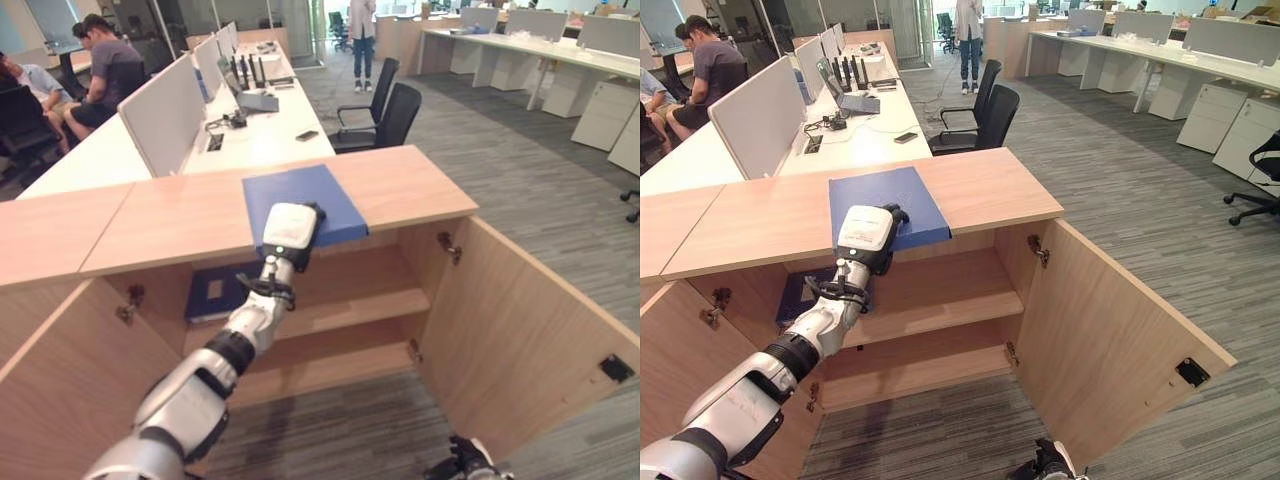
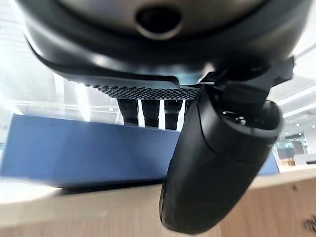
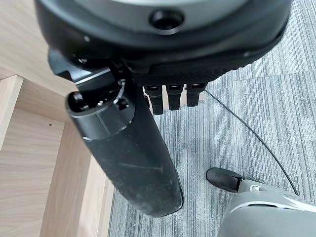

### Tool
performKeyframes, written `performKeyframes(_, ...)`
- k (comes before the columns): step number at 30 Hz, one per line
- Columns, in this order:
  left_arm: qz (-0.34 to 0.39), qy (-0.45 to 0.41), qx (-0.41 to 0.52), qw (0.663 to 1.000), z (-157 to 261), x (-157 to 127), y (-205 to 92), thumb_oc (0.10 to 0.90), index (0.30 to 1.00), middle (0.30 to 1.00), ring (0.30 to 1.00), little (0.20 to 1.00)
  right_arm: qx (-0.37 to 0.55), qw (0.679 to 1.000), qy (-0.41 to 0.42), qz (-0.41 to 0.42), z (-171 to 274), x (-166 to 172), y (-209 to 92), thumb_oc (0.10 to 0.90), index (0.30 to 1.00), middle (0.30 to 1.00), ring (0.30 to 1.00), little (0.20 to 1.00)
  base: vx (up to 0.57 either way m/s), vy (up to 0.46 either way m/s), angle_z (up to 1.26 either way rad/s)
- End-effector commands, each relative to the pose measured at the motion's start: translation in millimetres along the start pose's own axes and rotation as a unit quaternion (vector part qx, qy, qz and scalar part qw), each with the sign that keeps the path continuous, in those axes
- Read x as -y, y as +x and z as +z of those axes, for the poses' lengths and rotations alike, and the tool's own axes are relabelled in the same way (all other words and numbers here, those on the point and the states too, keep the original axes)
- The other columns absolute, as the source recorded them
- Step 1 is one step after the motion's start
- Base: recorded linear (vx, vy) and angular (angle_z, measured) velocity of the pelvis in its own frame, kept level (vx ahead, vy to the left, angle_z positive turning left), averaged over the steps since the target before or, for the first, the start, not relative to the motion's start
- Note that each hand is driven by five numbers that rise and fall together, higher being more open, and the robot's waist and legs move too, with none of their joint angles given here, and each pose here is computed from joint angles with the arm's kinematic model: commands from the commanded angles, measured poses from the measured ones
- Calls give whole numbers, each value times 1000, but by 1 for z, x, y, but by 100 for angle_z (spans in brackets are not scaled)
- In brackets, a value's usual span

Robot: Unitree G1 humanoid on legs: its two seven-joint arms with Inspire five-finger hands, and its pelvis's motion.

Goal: Put the empty folder in the office cabinet

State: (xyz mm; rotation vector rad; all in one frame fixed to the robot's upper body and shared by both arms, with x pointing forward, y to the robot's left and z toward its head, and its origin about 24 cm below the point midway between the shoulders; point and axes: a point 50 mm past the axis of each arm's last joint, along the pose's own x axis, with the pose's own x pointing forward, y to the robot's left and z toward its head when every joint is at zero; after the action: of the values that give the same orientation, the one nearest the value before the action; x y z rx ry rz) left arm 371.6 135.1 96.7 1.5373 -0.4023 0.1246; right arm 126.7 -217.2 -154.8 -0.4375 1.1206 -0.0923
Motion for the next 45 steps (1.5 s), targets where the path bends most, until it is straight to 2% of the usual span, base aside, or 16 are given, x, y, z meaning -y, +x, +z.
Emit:
performKeyframes(1, 39, 14, -38, 998, -13, -35, 37, 400, 300, 300, 300, 300, 44, 999, -3, -25, 33, 14, 6, 800, 900, 900, 900, 900, 0, 0, 0)
performKeyframes(11, 31, -23, -54, 998, -20, -22, 21, 400, 300, 300, 300, 300, 42, 999, 3, -29, 32, 13, 6, 800, 900, 900, 900, 900, 0, 0, 0)
performKeyframes(14, 48, -106, -30, 993, -7, -24, 8, 400, 300, 300, 300, 300, 38, 999, 9, -32, 30, 13, 5, 800, 900, 900, 900, 900, -2, -4, 3)
performKeyframes(17, 43, -295, 47, 953, 24, -33, -31, 400, 300, 300, 300, 300, 27, 998, 34, -39, 25, 15, 5, 800, 900, 900, 900, 900, 6, -3, 10)
performKeyframes(18, 41, -296, 47, 953, 23, -34, -32, 400, 300, 300, 300, 300, 26, 998, 33, -39, 24, 15, 5, 800, 900, 900, 900, 900, -5, 2, 17)
performKeyframes(21, -18, -461, 95, 882, 39, -40, -72, 400, 300, 300, 300, 300, 13, 998, 44, -37, 16, 19, 5, 800, 900, 900, 900, 900, -4, 5, 13)
performKeyframes(22, -20, -463, 94, 881, 37, -40, -73, 400, 300, 300, 300, 300, 12, 998, 43, -36, 15, 19, 5, 800, 900, 900, 900, 900, 0, 0, 0)
performKeyframes(24, -54, -612, 99, 783, 34, -47, -96, 400, 300, 300, 300, 300, 16, 998, 44, -28, 15, 23, 5, 800, 900, 900, 900, 900, 10, 11, 11)
performKeyframes(25, -55, -612, 99, 783, 33, -47, -96, 400, 300, 300, 300, 300, 16, 999, 44, -27, 15, 23, 5, 800, 900, 900, 900, 900, 3, 16, 6)
performKeyframes(27, -131, -775, 82, 613, 24, -45, -130, 400, 300, 300, 300, 300, 47, 997, 55, -10, 30, 30, 6, 800, 900, 900, 900, 900, -4, 8, -4)
performKeyframes(29, -146, -792, 76, 588, 22, -43, -137, 400, 300, 300, 300, 300, 55, 996, 64, -2, 34, 30, 6, 800, 900, 900, 900, 900, -4, 3, -7)
performKeyframes(32, -178, -837, 45, 515, 14, -37, -152, 400, 300, 300, 300, 300, 113, 988, 105, 17, 54, 32, 2, 800, 900, 900, 900, 900, 0, 0, 0)
performKeyframes(36, -169, -844, 4, 510, 0, -29, -166, 400, 300, 300, 300, 300, 206, 970, 125, 18, 78, 46, -10, 800, 900, 900, 900, 900, -3, 1, -3)
performKeyframes(41, -174, -818, -29, 548, -13, -21, -177, 400, 300, 300, 300, 300, 291, 951, 109, -11, 100, 70, -28, 800, 900, 900, 900, 900, -4, 3, 4)
performKeyframes(43, -184, -788, -55, 585, -23, -15, -186, 400, 300, 300, 300, 300, 350, 933, 70, -38, 116, 87, -45, 800, 900, 900, 900, 900, 0, 0, 0)
performKeyframes(45, -206, -718, -67, 662, -35, -11, -192, 400, 300, 300, 300, 300, 380, 922, 27, -71, 126, 102, -56, 800, 900, 900, 900, 900, 0, 0, 0)
